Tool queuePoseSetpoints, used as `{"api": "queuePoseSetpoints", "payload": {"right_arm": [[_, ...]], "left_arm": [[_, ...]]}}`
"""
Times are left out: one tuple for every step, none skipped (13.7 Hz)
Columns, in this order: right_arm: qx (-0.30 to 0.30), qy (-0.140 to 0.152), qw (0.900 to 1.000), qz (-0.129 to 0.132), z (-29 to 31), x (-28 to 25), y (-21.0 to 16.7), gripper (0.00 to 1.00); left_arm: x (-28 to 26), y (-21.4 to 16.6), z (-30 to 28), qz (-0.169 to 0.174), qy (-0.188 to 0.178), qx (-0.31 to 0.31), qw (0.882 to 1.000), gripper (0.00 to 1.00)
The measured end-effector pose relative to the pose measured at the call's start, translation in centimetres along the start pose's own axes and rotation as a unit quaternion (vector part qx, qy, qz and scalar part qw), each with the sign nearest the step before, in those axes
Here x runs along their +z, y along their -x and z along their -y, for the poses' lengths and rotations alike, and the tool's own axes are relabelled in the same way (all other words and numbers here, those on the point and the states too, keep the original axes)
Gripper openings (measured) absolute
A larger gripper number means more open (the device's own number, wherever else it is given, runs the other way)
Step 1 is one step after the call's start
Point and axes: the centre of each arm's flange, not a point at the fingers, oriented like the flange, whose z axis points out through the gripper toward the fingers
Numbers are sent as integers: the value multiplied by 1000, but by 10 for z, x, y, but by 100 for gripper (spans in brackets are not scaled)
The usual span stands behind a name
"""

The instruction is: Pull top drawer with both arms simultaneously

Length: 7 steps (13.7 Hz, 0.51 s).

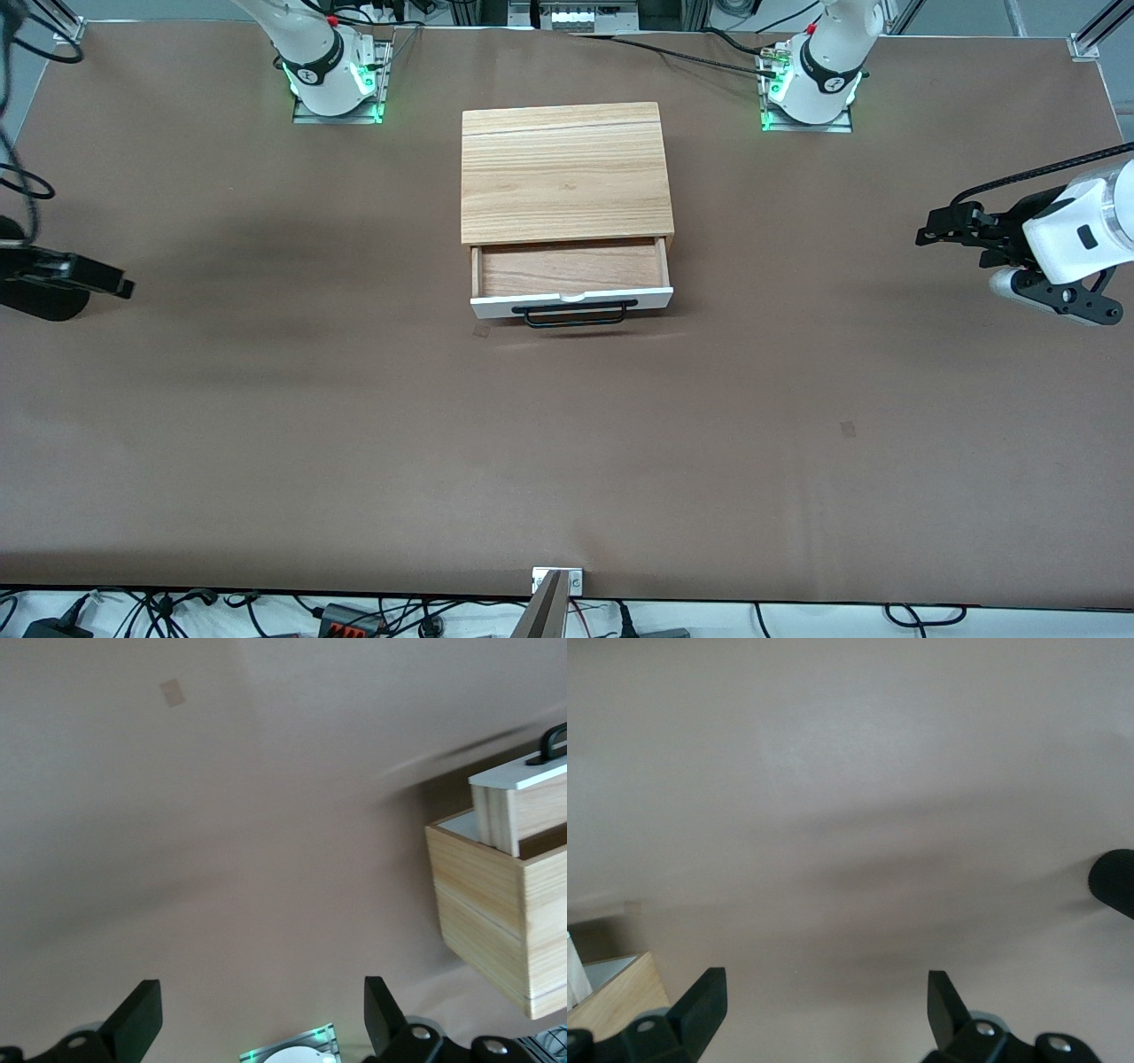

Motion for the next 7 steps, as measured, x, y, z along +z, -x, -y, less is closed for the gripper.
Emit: {"api": "queuePoseSetpoints", "payload": {"right_arm": [[0,-1,1000,0,-2,1,3,100],[-3,-1,1000,0,2,1,7,100],[-8,-1,1000,0,6,-1,11,100],[-15,-1,1000,-1,9,-2,16,100],[-24,-1,1000,-6,9,-1,20,100],[-31,-2,999,-12,8,2,25,100],[-34,-3,999,-19,6,7,31,100]], "left_arm": [[-1,1,5,3,-19,-4,1000,100],[-4,3,9,5,-41,-8,999,100],[-9,5,12,3,-58,-12,998,100],[-14,6,13,-1,-67,-23,997,100],[-17,8,15,-3,-75,-45,996,100],[-18,9,16,-6,-81,-75,994,100],[-19,8,17,-12,-84,-99,991,100]]}}
